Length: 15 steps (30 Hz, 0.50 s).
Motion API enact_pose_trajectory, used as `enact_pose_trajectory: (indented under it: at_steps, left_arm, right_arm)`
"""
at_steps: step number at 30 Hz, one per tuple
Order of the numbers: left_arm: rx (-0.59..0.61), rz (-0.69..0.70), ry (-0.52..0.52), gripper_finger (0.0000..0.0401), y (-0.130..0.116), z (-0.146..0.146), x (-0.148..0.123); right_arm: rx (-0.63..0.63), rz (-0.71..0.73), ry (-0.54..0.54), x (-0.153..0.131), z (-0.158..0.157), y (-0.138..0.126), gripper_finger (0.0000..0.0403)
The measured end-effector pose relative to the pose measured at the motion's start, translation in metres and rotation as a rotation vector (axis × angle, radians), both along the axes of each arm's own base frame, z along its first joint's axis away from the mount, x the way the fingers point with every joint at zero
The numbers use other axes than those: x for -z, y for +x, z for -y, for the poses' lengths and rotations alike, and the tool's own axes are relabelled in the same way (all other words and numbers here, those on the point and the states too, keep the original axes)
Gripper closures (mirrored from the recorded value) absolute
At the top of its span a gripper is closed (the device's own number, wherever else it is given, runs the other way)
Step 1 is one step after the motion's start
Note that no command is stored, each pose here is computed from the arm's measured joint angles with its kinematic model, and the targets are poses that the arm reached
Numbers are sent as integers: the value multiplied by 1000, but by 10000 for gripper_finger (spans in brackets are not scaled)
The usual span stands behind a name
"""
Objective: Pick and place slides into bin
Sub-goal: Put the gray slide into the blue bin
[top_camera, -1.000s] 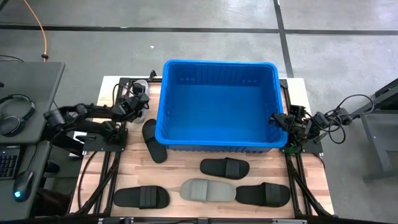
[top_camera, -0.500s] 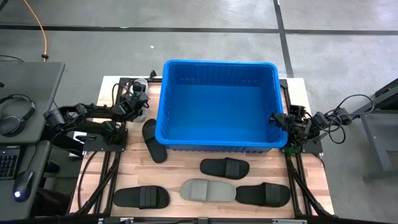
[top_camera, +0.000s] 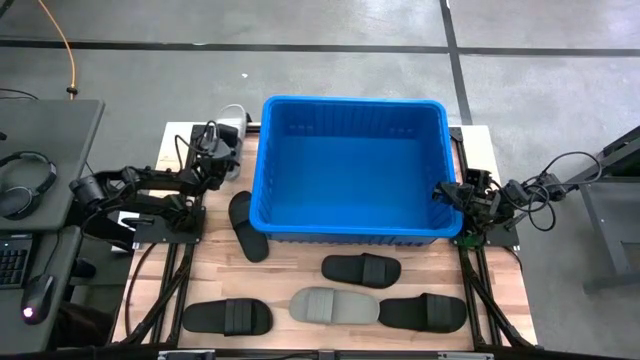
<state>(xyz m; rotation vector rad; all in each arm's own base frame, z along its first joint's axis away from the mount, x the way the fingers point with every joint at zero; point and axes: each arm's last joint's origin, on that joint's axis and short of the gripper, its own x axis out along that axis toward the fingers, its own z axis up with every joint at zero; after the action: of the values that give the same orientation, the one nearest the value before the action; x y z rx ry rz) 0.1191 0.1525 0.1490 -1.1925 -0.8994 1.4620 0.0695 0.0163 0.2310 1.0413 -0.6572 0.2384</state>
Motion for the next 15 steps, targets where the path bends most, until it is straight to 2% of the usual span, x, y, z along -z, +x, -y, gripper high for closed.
enact_pose_trajectory:
  at_steps: [6, 11, 15]
  left_arm:
    - [115, -9, 72, 399, 1, 2, -15]
    - [170, -36, 269, 400, -3, 8, -47]
    - [159, -18, 368, 400, -12, 17, -66]
  right_arm:
    - [0, -3, -2, 0, 0, 0, 403]
    - [-6, -7, -12, 1, 0, 1, 403]
    - [-4, -29, -23, 2, -1, 2, 403]
